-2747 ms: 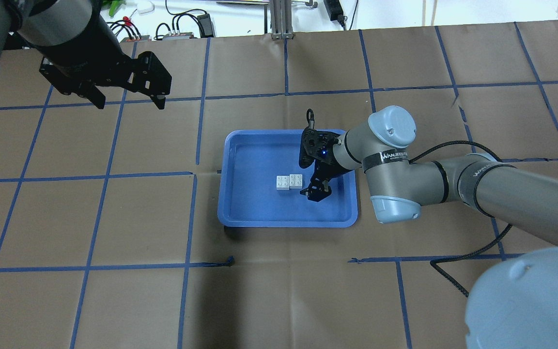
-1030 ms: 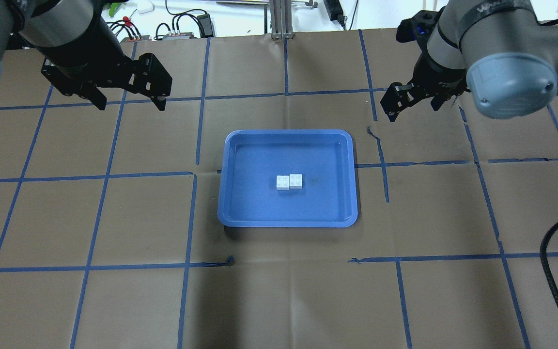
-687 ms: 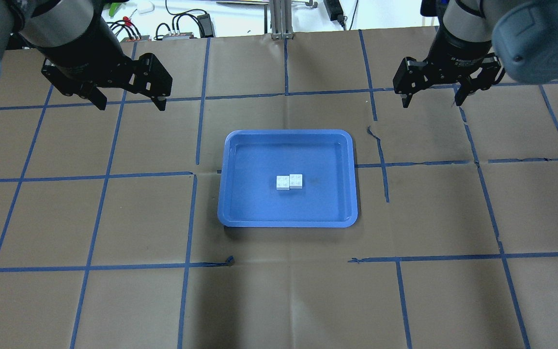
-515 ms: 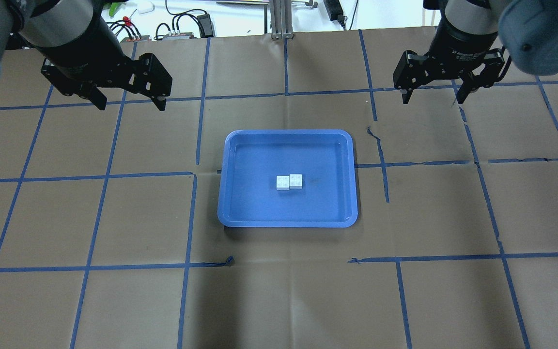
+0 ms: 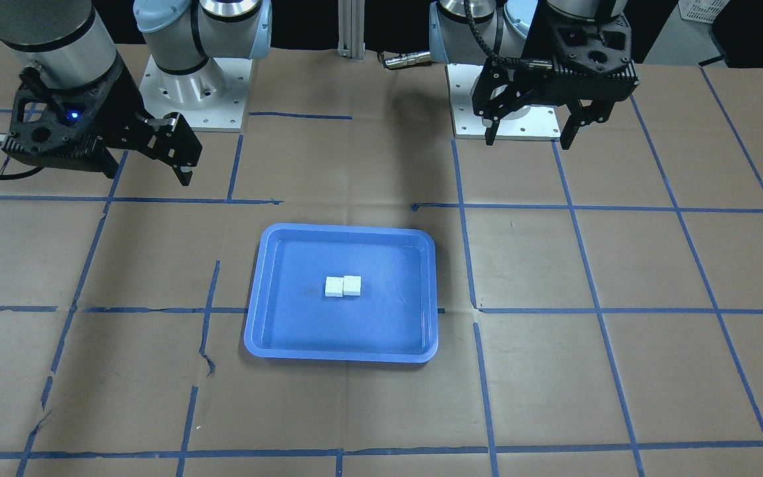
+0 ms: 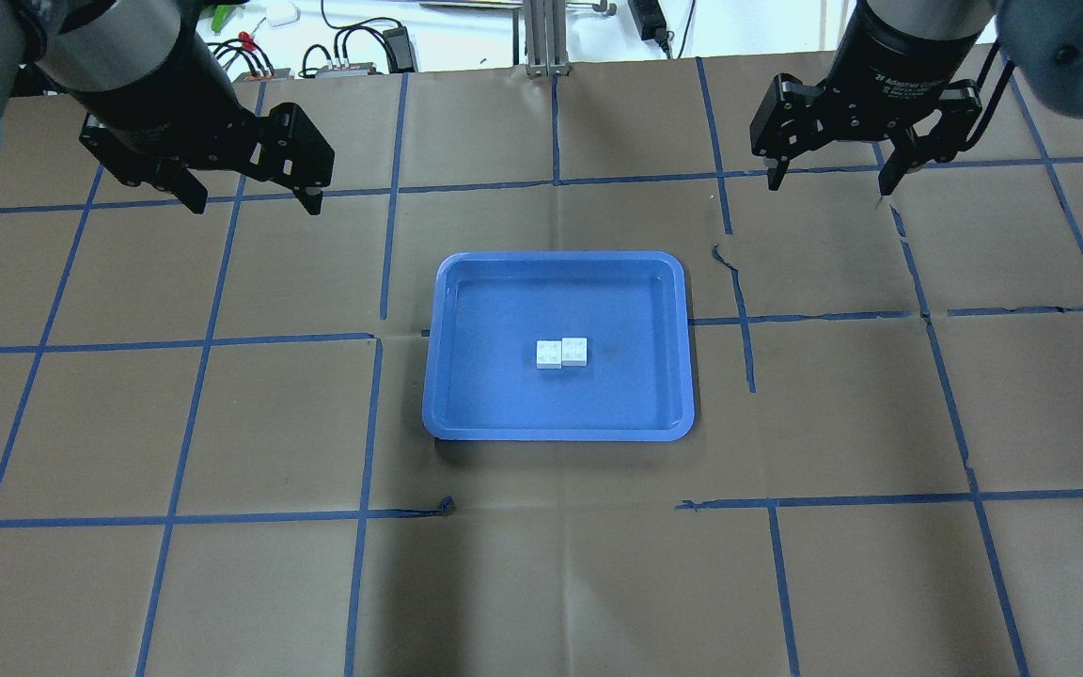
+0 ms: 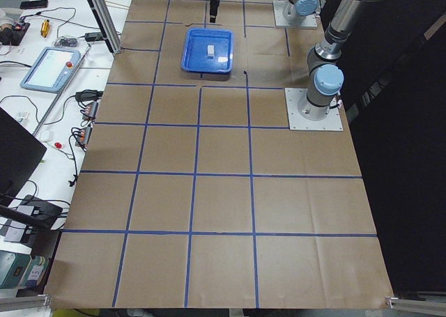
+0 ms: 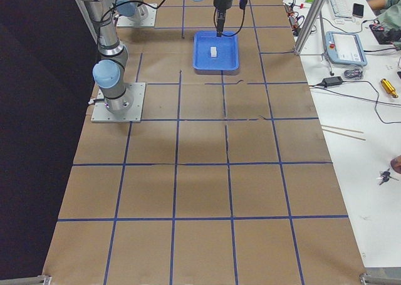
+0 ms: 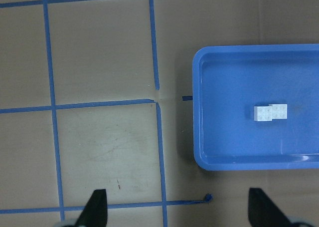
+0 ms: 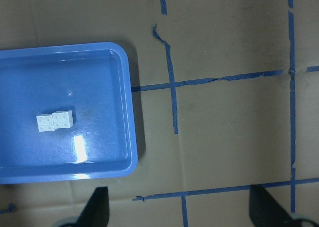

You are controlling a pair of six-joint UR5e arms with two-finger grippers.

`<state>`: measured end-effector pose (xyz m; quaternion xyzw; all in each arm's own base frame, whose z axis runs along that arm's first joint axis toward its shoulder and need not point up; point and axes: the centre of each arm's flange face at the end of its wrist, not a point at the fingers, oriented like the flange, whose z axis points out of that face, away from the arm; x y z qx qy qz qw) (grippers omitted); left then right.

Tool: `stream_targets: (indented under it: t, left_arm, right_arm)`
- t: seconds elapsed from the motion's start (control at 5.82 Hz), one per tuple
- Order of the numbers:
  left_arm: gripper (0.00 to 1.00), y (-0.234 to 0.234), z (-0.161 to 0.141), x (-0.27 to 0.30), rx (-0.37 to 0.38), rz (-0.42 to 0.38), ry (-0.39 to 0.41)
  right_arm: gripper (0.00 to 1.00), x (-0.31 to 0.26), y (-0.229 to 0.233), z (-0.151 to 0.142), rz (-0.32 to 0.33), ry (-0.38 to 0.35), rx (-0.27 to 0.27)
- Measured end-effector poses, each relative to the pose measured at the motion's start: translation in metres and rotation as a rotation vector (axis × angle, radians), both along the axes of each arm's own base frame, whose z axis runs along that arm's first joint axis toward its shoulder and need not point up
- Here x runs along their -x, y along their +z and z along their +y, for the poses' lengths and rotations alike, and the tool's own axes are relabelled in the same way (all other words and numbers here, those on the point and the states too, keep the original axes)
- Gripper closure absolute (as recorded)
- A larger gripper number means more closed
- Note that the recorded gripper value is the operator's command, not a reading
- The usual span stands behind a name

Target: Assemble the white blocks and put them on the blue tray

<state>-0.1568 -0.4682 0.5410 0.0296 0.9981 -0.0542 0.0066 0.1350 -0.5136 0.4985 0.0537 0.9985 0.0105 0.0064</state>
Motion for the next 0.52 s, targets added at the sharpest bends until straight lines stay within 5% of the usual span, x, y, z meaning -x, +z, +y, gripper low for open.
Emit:
stream_targets:
  t: [0.52]
  left_arm:
    - [0.01, -0.0001, 0.0001, 0.0002, 0.0, 0.0, 0.0]
  right_arm:
    - [0.0, 0.0005, -0.0023, 0.0028, 0.005, 0.0, -0.006]
